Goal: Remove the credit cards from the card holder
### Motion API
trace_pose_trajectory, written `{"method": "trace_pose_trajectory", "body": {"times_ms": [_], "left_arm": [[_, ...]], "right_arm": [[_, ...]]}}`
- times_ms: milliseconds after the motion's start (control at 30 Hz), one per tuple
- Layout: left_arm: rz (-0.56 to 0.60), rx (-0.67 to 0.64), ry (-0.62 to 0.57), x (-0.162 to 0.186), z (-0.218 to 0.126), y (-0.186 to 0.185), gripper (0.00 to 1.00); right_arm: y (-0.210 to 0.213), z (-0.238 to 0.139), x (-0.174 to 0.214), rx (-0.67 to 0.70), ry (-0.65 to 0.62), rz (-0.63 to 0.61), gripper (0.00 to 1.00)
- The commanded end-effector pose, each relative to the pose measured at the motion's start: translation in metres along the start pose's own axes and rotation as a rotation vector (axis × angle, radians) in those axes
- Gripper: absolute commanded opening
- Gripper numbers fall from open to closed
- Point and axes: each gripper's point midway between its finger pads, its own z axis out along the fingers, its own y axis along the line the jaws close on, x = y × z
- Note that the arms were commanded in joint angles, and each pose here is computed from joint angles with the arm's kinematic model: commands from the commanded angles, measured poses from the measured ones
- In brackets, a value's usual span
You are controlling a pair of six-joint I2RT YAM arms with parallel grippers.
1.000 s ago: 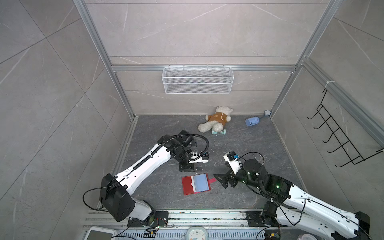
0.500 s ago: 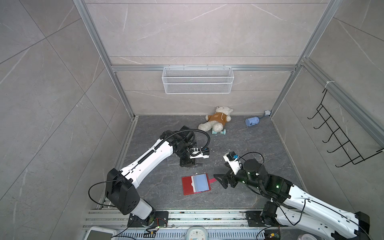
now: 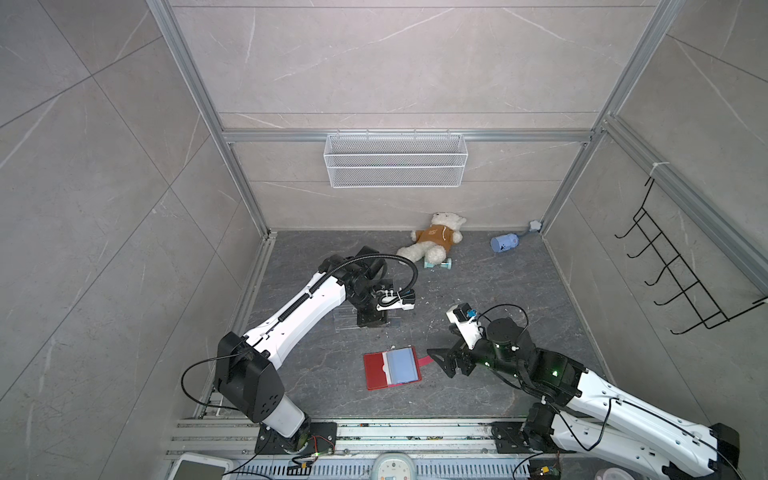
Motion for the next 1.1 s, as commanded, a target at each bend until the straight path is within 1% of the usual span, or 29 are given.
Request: {"method": "trace_pose_trajectory", "body": {"times_ms": [0,467,1067], "left_arm": [[0.025,-0.025,0.006,0.0,-0.006,0.011,0.0],[0.004,-0.073,-0.003,0.009,-0.008,0.042,0.0],[-0.01,-0.089,-0.042,0.015,-0.004,0.073,0.0]], "right_arm": [[0.002,-0.001,0.006,-0.011,0.015,-0.013,1.0],[0.004,0.01,0.008,-0.022,0.044,-0.024,1.0],[0.007,0.026,0.007,-0.034,0.076,-0.035,1.0]]}}
